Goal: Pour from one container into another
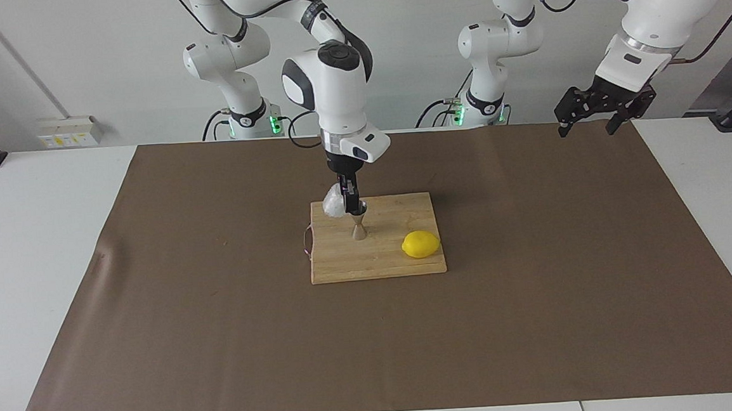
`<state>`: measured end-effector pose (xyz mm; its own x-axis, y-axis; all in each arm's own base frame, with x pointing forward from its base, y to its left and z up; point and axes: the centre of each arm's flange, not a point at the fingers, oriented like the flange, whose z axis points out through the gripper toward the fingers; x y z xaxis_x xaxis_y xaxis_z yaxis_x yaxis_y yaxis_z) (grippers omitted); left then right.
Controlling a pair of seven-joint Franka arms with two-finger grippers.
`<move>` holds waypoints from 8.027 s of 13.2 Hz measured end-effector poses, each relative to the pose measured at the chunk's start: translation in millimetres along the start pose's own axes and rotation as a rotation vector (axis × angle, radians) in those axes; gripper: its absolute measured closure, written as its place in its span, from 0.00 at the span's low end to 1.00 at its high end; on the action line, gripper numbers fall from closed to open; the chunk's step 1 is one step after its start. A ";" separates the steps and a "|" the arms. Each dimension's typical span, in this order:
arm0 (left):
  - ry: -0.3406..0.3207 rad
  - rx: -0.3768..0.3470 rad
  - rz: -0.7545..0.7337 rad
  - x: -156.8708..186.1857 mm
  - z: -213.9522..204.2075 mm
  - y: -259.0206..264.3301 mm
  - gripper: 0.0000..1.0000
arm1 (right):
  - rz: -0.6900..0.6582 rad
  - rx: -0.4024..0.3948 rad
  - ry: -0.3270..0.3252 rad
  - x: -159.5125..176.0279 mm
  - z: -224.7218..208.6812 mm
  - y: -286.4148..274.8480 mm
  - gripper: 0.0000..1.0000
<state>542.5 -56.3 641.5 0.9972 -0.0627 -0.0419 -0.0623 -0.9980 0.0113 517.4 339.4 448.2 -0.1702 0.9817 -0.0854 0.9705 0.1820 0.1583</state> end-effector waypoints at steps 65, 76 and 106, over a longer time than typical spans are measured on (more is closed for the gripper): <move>0.000 0.000 0.000 -0.1 0.0 0.0 0.00 | -0.121 -0.050 -0.278 36.2 16.1 -25.9 0.54; 0.000 0.000 0.000 -0.1 -0.1 0.0 0.00 | -0.013 0.118 -0.160 -44.9 23.8 -4.3 0.54; 0.000 0.000 0.000 -0.2 -0.1 0.0 0.00 | 0.233 0.252 0.467 -369.8 90.9 -65.5 0.54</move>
<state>542.3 -56.3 641.6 0.9971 -0.0627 -0.0421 -0.0622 -0.9980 0.0112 532.2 -40.7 379.9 0.0506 0.9254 0.3757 0.9924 -0.0044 -0.1228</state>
